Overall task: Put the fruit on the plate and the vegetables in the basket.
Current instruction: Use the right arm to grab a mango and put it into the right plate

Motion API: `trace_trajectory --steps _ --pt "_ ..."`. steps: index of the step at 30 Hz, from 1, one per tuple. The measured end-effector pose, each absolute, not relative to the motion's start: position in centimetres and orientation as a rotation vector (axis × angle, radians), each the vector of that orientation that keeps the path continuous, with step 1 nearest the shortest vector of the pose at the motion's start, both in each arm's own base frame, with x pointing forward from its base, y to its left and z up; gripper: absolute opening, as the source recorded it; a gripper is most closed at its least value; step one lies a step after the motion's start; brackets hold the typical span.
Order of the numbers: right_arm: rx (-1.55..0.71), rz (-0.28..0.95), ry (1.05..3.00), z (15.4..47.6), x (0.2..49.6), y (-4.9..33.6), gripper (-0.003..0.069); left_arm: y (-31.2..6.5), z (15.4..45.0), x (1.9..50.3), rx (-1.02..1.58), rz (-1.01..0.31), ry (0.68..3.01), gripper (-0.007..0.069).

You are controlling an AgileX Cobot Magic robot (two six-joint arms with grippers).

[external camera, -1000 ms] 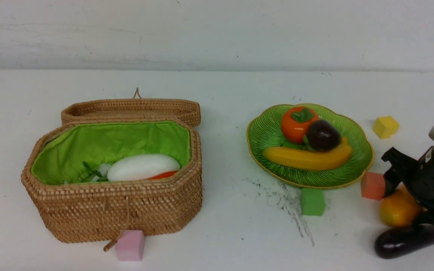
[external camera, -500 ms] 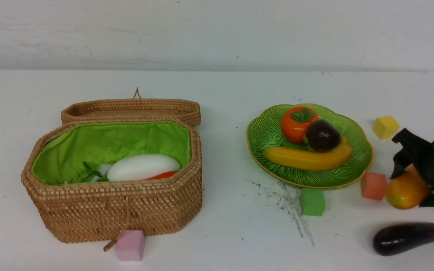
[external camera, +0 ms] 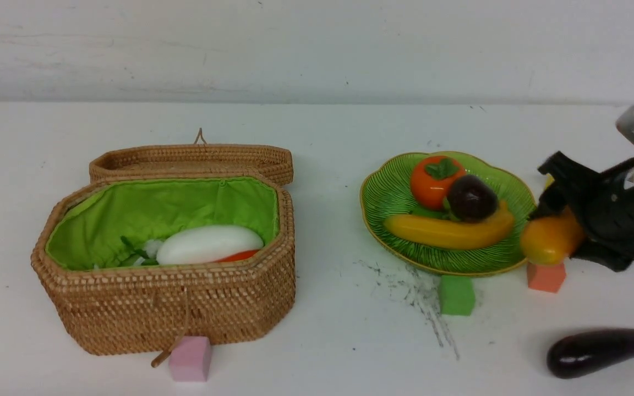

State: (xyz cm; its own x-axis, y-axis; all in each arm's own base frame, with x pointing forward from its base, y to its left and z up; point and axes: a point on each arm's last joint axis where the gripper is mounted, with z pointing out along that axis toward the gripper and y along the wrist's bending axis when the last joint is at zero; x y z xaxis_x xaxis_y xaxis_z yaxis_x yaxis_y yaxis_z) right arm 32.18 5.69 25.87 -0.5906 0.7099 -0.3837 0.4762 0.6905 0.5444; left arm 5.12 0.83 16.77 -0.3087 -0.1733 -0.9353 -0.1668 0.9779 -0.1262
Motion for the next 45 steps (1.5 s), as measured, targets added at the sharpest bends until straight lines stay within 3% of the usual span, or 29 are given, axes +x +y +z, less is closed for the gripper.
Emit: trace_trajectory --steps 4,13,23,31,45 --pt "0.864 0.571 2.23 25.3 34.0 6.3 0.0524 0.8 16.8 5.1 -0.246 -0.007 1.892 0.0238" --pt "0.902 0.506 2.359 20.6 37.7 7.0 0.0524 0.8 16.8 5.1 -0.246 -0.007 1.892 0.0238" --pt "0.923 0.487 2.407 20.1 37.5 7.0 0.0525 0.8 16.8 5.1 -0.246 -0.007 1.892 0.0238" --pt "0.917 0.493 2.412 20.2 37.5 7.1 0.0648 0.8 16.8 5.1 -0.246 -0.007 1.892 0.0238" --pt "0.901 0.478 2.443 20.0 37.3 7.1 0.058 0.8 16.8 5.1 -0.246 -0.007 1.892 0.0238"
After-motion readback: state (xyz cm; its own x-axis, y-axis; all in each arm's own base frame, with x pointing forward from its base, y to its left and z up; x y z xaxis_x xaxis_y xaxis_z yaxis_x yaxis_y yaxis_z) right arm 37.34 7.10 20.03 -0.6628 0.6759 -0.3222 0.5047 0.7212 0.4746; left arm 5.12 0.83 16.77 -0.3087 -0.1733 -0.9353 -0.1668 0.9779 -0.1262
